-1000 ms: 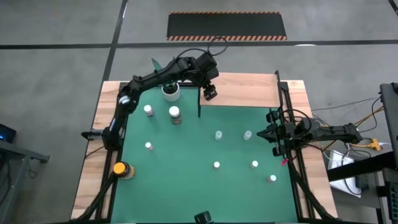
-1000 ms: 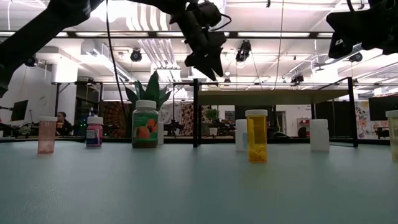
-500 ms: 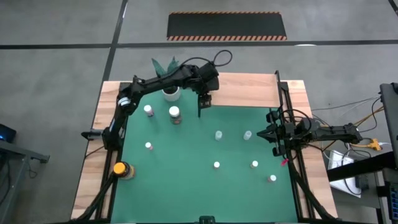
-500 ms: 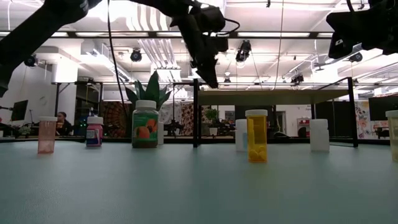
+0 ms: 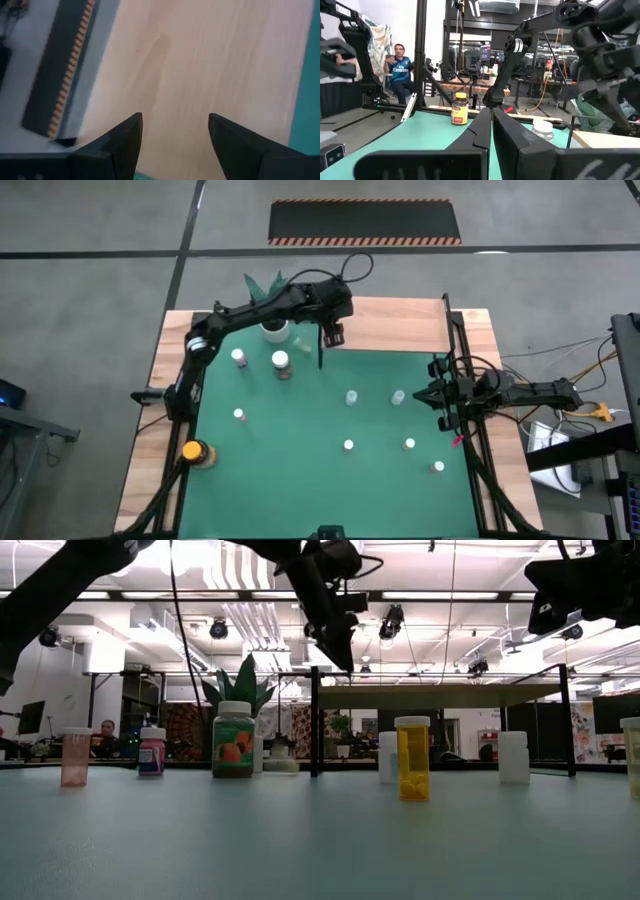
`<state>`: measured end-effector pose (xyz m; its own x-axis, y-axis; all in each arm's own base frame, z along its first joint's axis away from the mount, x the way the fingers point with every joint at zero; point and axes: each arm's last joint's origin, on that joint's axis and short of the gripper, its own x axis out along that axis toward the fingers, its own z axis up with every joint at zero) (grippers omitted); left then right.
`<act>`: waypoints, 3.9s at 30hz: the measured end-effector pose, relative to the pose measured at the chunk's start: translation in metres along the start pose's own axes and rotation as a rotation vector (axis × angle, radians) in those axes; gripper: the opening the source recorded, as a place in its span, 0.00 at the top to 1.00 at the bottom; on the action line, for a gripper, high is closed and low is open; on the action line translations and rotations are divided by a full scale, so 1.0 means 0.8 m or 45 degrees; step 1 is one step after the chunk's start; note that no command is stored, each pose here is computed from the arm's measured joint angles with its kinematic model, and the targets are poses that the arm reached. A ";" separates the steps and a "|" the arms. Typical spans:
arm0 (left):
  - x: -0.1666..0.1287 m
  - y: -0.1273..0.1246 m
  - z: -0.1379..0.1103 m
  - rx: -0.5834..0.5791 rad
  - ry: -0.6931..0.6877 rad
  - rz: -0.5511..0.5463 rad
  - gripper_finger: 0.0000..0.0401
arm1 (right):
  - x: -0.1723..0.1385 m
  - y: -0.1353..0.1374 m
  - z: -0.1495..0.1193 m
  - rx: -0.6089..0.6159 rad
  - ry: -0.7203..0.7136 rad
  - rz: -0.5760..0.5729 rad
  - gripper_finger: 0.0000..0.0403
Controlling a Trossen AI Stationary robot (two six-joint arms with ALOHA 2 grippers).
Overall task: Pick and place medicine bottles onto shelf by color
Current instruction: Put the left white pill bottle on the shelf
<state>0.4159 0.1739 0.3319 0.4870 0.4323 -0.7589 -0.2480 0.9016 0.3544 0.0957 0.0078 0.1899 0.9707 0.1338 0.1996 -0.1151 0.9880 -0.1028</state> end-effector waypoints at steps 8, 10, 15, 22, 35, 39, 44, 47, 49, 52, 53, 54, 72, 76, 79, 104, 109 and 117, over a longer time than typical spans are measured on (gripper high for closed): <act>-0.061 -0.026 0.007 0.011 -0.058 -0.073 0.48 | 0.000 0.000 -0.005 -0.015 0.052 -0.014 0.97; -0.079 -0.041 0.007 0.015 -0.054 -0.105 0.48 | 0.000 -0.001 -0.005 -0.016 0.060 -0.031 0.97; -0.121 -0.083 0.003 -0.086 -0.035 -0.200 0.48 | 0.000 -0.001 -0.006 -0.016 0.068 -0.031 0.97; -0.150 -0.197 -0.025 0.079 -0.172 -0.379 0.48 | 0.001 -0.001 -0.009 0.006 0.098 -0.051 0.97; -0.202 -0.227 -0.115 0.131 -0.808 -0.192 0.48 | 0.027 -0.008 0.021 -0.077 -0.147 -0.149 0.97; -0.203 -0.212 -0.142 0.161 -0.995 -0.102 0.48 | 0.065 -0.011 0.020 -0.085 0.052 -0.128 0.97; -0.203 -0.197 -0.176 0.163 -1.229 0.029 0.48 | 0.112 -0.015 0.033 -0.103 0.194 -0.109 0.97; -0.202 -0.192 -0.195 0.175 -1.319 0.093 0.48 | 0.139 -0.018 0.038 -0.108 0.352 -0.087 0.97; -0.205 -0.188 -0.205 0.174 -1.371 0.126 0.48 | 0.153 -0.019 0.034 -0.097 0.529 -0.064 0.97; -0.208 -0.183 -0.219 0.188 -1.399 0.155 0.48 | 0.176 -0.024 0.044 -0.047 0.686 -0.140 0.97; -0.208 -0.182 -0.223 0.195 -1.405 0.164 0.48 | 0.181 -0.025 0.042 -0.047 0.773 -0.166 0.97; -0.210 -0.180 -0.227 0.200 -1.411 0.172 0.48 | 0.184 -0.026 0.037 -0.045 0.885 -0.186 0.96; -0.217 -0.171 -0.250 0.209 -1.445 0.209 0.48 | 0.270 -0.030 -0.045 -0.074 1.608 -0.300 0.42; -0.215 -0.172 -0.249 0.214 -1.438 0.207 0.48 | 0.282 -0.034 -0.057 -0.051 1.651 -0.319 0.35; -0.215 -0.171 -0.250 0.210 -1.443 0.207 0.48 | 0.284 -0.037 -0.072 -0.037 1.711 -0.328 0.33; -0.178 -0.232 -0.244 -0.219 -1.408 -0.454 0.48 | 0.281 -0.042 -0.031 0.044 1.734 -0.021 0.72; -0.161 -0.247 -0.236 -0.242 -1.449 -0.457 0.48 | 0.284 -0.043 -0.005 0.023 1.670 0.006 0.70; -0.153 -0.254 -0.232 -0.252 -1.462 -0.453 0.48 | 0.281 -0.042 0.002 0.031 1.670 0.060 0.70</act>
<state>0.2515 -0.0646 0.2513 0.9864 0.0138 0.1637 -0.0239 0.9979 0.0598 0.3171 0.0048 0.2394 0.4464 0.0077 -0.8948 -0.1447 0.9874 -0.0637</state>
